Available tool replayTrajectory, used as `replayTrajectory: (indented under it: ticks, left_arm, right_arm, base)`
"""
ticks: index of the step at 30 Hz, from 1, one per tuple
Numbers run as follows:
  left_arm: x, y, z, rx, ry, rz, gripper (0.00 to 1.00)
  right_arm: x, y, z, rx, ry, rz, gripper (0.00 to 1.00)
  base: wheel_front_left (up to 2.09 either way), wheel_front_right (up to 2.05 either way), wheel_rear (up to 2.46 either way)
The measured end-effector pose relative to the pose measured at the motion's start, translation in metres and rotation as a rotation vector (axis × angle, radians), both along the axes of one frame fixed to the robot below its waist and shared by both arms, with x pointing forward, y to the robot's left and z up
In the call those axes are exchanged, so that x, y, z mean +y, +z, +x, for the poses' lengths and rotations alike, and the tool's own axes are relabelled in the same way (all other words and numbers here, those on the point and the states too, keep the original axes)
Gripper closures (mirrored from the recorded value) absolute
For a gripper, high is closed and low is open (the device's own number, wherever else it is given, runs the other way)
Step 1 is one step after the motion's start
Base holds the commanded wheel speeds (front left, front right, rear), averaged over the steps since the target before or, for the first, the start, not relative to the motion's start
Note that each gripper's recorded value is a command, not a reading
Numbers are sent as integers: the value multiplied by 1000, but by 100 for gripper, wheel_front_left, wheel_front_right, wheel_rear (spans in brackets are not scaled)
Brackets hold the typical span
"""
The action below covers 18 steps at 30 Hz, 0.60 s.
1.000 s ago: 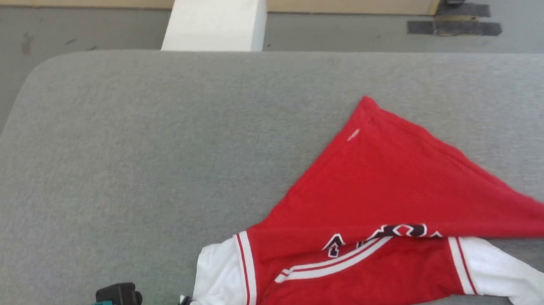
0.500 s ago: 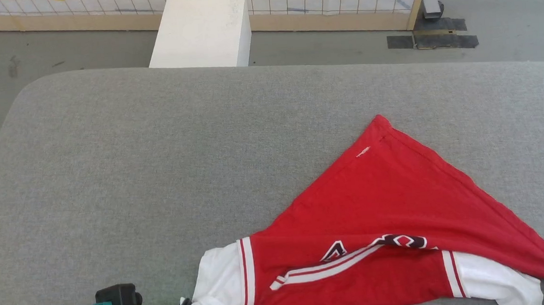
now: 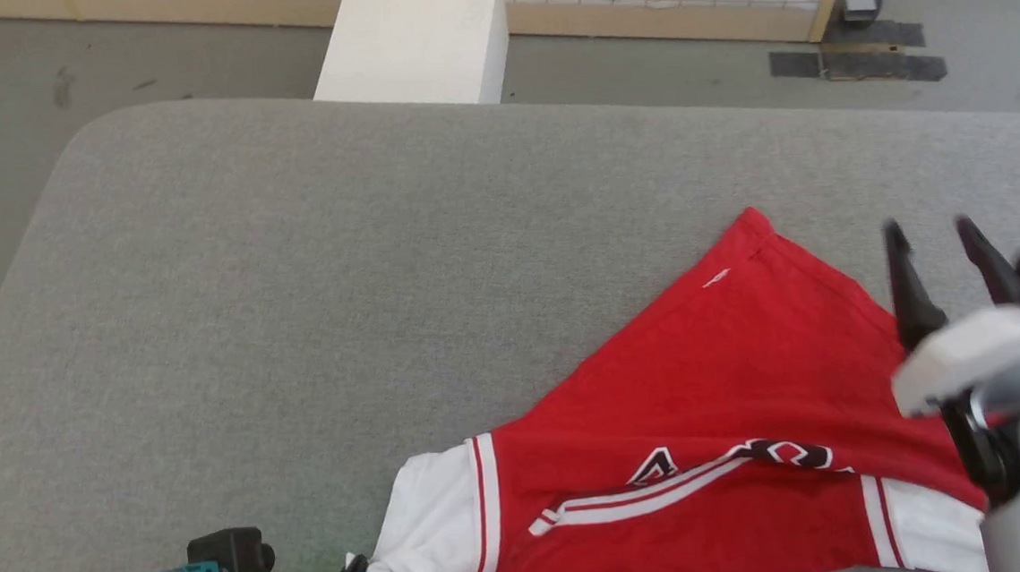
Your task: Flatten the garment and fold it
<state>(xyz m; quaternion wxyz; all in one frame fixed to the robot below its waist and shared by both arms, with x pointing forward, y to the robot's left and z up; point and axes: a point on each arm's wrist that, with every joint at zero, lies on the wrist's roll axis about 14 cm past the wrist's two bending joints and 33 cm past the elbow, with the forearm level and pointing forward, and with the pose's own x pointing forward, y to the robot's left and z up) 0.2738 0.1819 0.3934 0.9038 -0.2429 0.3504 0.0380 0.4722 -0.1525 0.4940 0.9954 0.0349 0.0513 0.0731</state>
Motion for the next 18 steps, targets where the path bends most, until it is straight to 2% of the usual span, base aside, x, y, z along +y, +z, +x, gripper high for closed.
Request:
replayTrajectory:
  ticks: [4, 10, 18]
  left_arm:
    - [0, -2, 0, 5, 13, -8, 100]
    - [0, -6, 2, 12, 37, -26, 100]
    - [3, -14, 3, 31, 84, -38, 100]
  right_arm:
    - [27, -7, 27, 34, 109, -61, 0]
    - [53, -49, 58, 263, 219, -170, 0]
    - [78, -95, 74, 531, 312, -265, 0]
  base:
    - [0, 0, 0]
    - [0, 0, 0]
    - [0, 0, 0]
